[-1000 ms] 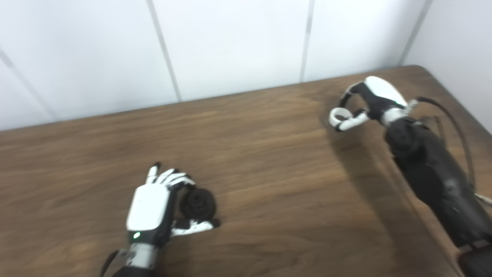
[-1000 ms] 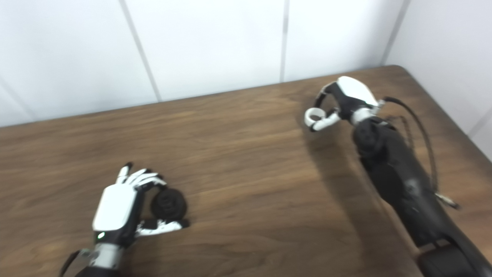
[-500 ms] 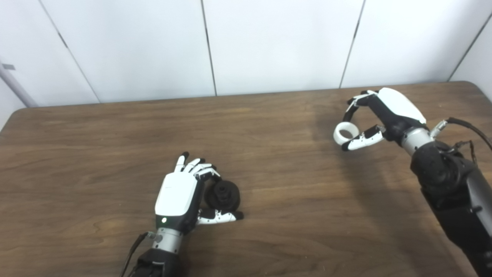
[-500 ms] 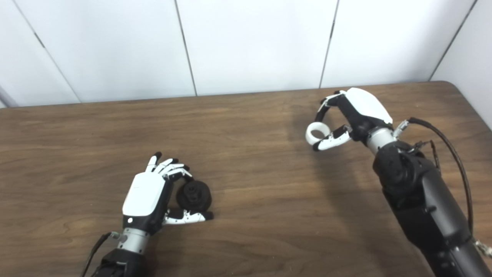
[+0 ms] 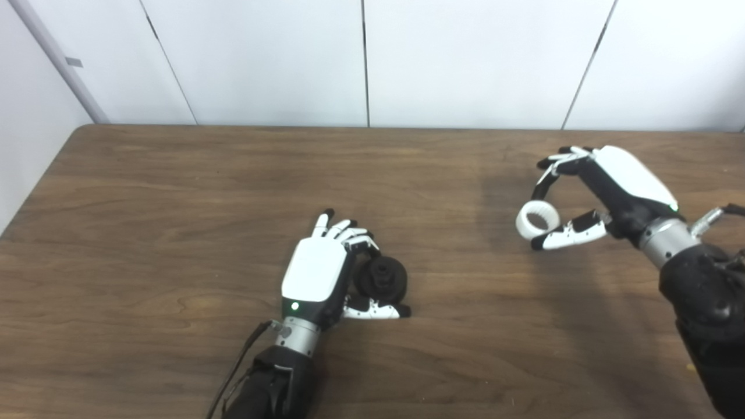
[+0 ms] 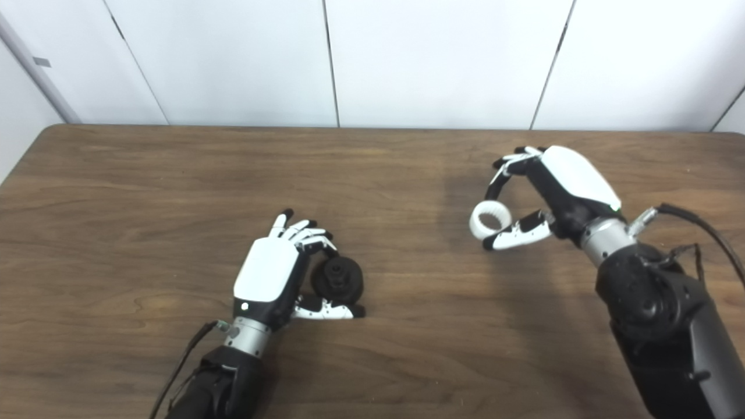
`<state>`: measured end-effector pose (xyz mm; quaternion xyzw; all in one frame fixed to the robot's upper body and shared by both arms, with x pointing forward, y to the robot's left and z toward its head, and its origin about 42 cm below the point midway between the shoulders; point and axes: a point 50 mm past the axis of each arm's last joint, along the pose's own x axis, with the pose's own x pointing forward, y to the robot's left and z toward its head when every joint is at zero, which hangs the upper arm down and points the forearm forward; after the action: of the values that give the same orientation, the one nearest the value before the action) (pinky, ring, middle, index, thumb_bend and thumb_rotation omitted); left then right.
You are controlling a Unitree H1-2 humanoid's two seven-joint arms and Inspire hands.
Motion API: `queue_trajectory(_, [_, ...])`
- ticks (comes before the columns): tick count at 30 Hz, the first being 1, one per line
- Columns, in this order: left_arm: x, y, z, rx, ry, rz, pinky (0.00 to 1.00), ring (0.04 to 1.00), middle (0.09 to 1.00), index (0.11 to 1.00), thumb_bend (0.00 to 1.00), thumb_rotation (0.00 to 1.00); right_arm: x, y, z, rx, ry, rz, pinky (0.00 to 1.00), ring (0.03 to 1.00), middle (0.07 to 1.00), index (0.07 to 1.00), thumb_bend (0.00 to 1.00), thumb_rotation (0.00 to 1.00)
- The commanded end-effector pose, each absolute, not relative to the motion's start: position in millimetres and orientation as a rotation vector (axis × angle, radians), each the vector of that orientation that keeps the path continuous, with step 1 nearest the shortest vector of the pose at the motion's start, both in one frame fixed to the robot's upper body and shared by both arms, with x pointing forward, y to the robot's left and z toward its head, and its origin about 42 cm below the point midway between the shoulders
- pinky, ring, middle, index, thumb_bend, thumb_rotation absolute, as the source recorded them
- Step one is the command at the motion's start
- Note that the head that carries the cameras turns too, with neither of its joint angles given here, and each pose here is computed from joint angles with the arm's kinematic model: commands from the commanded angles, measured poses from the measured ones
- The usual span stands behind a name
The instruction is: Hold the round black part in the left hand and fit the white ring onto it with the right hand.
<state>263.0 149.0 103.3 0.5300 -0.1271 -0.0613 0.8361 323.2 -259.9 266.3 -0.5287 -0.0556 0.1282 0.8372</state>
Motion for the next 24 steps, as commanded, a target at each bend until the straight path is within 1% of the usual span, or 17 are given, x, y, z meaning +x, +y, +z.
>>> queue_trajectory(1, [230,141,54,1.123,-0.098,-0.242,1.0,0.864,0.75,0.483,0.53,0.06,321,-254,287,-1.127,-0.204,0.248,1.0,0.933,0.816,0.484,0.52,0.13])
queue_trajectory(7, [230,139,54,1.132,-0.102,-0.236,1.0,0.857,0.748,0.483,0.53,0.06,316,-241,289,-1.113,-0.219,0.274,1.0,0.938,0.827,0.484,0.52,0.13])
queue_trajectory(11, [231,140,56,1.129,-0.103,-0.237,1.0,0.858,0.75,0.483,0.53,0.06,313,-229,290,-1.1,-0.265,0.307,1.0,0.931,0.819,0.484,0.52,0.13])
queue_trajectory(14, [232,140,56,1.128,-0.099,-0.238,1.0,0.864,0.752,0.483,0.53,0.06,312,-222,290,-1.083,-0.27,0.314,1.0,0.932,0.816,0.484,0.52,0.13])
queue_trajectory(24, [233,142,55,1.135,-0.096,-0.239,1.0,0.863,0.747,0.483,0.53,0.06,307,-192,286,-1.025,-0.315,0.376,1.0,0.954,0.818,0.483,0.52,0.13])
